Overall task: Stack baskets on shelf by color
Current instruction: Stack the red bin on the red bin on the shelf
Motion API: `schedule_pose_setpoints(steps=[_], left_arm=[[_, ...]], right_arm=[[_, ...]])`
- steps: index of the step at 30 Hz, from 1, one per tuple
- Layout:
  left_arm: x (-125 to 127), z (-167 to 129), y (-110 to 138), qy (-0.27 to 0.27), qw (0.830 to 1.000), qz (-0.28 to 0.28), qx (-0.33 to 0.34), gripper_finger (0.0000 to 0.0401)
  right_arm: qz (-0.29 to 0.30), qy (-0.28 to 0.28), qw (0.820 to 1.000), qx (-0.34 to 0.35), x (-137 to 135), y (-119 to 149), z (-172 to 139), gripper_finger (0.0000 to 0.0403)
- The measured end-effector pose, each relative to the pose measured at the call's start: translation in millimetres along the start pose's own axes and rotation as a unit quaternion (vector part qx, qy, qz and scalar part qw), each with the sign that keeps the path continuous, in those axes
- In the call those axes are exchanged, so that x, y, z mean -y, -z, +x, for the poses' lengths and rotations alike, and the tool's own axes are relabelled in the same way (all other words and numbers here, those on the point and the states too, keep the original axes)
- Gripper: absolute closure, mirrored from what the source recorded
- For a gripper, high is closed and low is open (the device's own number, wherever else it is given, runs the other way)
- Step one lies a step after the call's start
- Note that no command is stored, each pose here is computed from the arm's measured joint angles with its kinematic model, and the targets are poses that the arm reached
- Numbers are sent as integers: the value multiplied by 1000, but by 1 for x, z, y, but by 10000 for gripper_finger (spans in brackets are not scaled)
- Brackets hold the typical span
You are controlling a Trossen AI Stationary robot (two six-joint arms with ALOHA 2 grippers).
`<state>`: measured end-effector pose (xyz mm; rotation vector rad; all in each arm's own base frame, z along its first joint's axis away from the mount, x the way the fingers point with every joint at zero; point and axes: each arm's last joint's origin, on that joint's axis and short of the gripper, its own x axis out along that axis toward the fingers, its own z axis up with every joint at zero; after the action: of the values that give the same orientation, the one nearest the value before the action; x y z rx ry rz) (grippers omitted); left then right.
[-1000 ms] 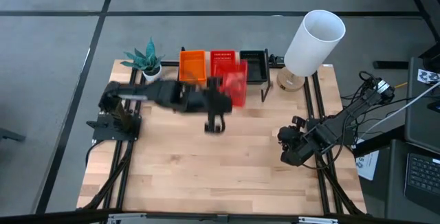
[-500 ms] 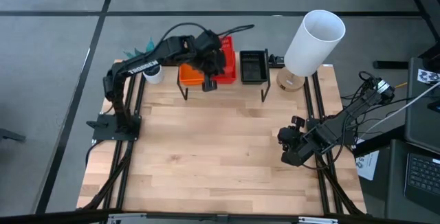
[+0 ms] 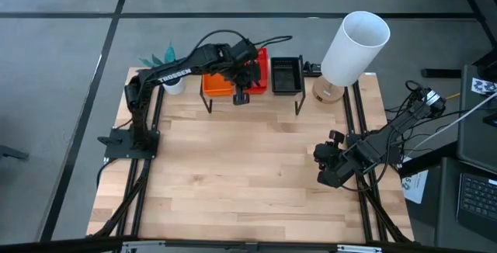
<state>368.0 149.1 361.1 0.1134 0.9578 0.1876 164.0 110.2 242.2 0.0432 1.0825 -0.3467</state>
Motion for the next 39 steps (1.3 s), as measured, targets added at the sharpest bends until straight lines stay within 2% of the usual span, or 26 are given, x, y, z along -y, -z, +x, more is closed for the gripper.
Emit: schedule_pose_setpoints(steps=[18, 24, 31, 34, 39], left_arm=[[0, 6, 1, -1, 1000, -15, -12, 401], [-3, 16, 4, -20, 999, -17, -36, 401], [-2, 16, 2, -24, 999, -15, -30, 401], [-2, 16, 3, -25, 999, -15, -35, 388], [-2, 16, 3, -28, 999, -18, -36, 340]], right_arm=[[0, 0, 1000, 0, 0, 0, 0, 242], [-1, 1, 1000, 0, 0, 0, 0, 242], [-2, 1, 1000, 0, 0, 0, 0, 242], [-2, 1, 1000, 0, 0, 0, 0, 242], [-2, 1, 1000, 0, 0, 0, 0, 242]])
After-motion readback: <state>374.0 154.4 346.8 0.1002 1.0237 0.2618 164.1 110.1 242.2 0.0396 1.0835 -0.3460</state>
